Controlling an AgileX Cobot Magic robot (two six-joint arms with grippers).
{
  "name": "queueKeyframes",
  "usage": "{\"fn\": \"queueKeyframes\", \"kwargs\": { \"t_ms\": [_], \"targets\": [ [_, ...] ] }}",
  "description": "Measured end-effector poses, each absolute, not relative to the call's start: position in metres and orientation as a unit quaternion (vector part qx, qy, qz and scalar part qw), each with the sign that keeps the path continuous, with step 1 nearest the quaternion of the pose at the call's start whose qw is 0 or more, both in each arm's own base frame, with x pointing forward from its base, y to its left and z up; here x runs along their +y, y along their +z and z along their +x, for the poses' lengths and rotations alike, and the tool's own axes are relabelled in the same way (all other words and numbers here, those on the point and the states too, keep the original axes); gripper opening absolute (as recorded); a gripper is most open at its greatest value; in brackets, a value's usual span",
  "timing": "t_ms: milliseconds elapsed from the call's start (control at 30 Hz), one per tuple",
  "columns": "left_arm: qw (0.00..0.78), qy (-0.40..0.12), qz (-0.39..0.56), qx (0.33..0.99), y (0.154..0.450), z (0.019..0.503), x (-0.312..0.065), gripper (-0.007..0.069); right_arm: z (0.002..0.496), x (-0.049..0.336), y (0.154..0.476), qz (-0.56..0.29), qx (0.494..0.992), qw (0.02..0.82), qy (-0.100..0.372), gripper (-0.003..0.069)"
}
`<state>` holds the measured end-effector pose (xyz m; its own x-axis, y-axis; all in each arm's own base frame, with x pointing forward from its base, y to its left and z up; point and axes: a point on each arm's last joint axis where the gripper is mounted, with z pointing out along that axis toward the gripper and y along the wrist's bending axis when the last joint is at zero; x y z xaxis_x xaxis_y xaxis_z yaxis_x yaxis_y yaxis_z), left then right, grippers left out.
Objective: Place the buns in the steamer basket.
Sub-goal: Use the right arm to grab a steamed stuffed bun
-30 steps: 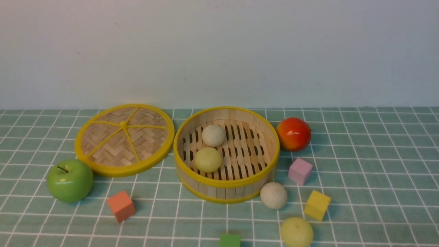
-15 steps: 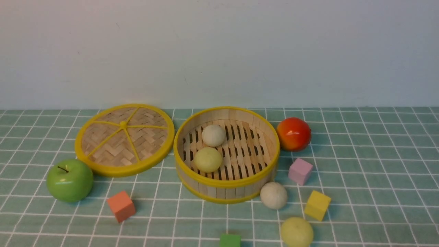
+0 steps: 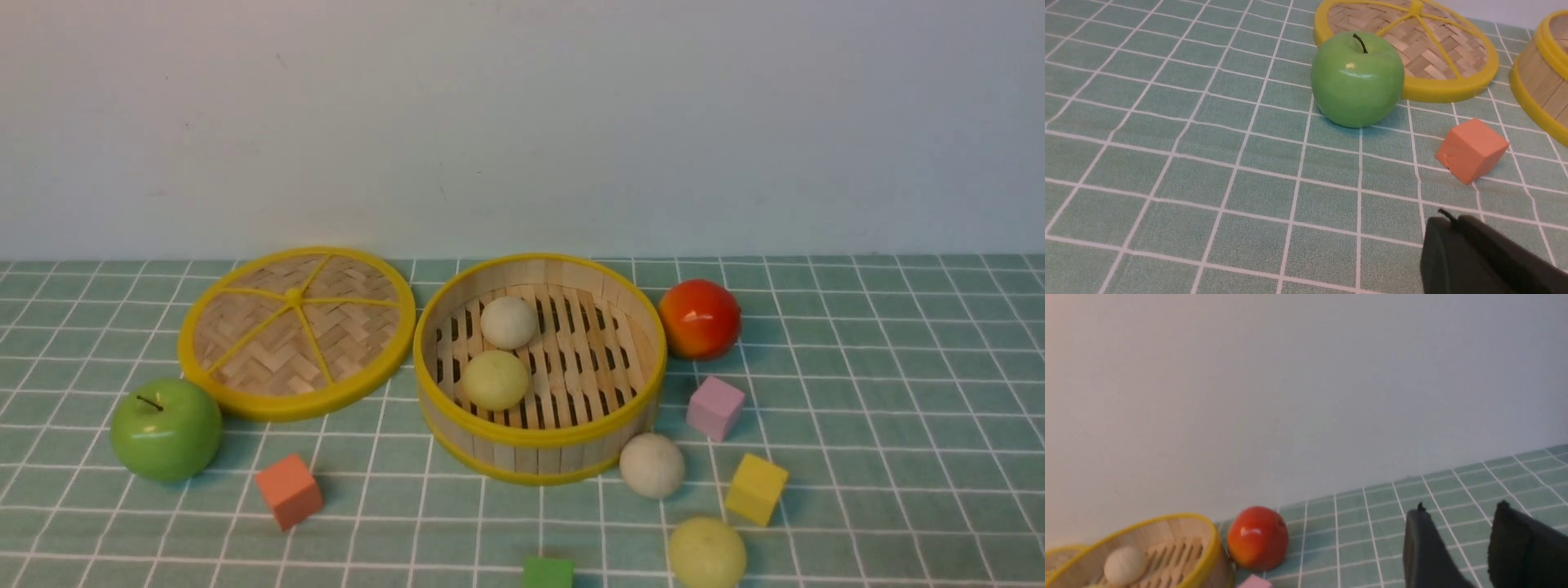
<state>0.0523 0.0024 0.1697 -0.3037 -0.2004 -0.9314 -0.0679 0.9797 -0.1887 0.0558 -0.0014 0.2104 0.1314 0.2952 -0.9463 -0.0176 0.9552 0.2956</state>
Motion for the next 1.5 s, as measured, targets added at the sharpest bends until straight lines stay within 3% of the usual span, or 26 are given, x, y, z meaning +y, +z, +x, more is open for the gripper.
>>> {"fn": "queueKeyframes", "kwargs": {
  "t_ms": [233, 400, 600, 800, 1000, 1233, 1500],
  "targets": [
    [0.584, -0.057, -0.083, 0.805, 0.170, 0.052, 0.002, 0.0011, 0.052, -0.001, 0.230, 0.136, 0.622, 0.757, 0.147, 0.0240],
    [0.584, -0.057, -0.083, 0.805, 0.170, 0.052, 0.002, 0.0012, 0.046, 0.000, 0.292, 0.131, 0.626, 0.754, 0.152, 0.0240],
    [0.584, -0.057, -0.083, 0.805, 0.170, 0.052, 0.002, 0.0018, 0.084, 0.002, 0.345, 0.142, 0.741, 0.642, 0.135, 0.0240],
    [0.584, -0.057, -0.083, 0.805, 0.170, 0.052, 0.002, 0.0021, 0.144, 0.002, 0.313, 0.142, 0.849, 0.499, 0.102, 0.0240],
    [0.584, -0.057, -0.083, 0.806, 0.169, 0.052, 0.002, 0.0021, 0.199, 0.015, 0.266, 0.096, 0.920, 0.359, 0.124, 0.0240],
    [0.584, -0.057, -0.083, 0.806, 0.169, 0.052, 0.002, 0.0021, 0.257, 0.073, 0.252, -0.061, 0.935, 0.293, 0.192, 0.0240],
    [0.584, -0.057, -0.083, 0.806, 0.169, 0.052, 0.002, 0.0029, 0.305, 0.145, 0.236, -0.156, 0.936, 0.229, 0.215, 0.0240]
  ]
}}
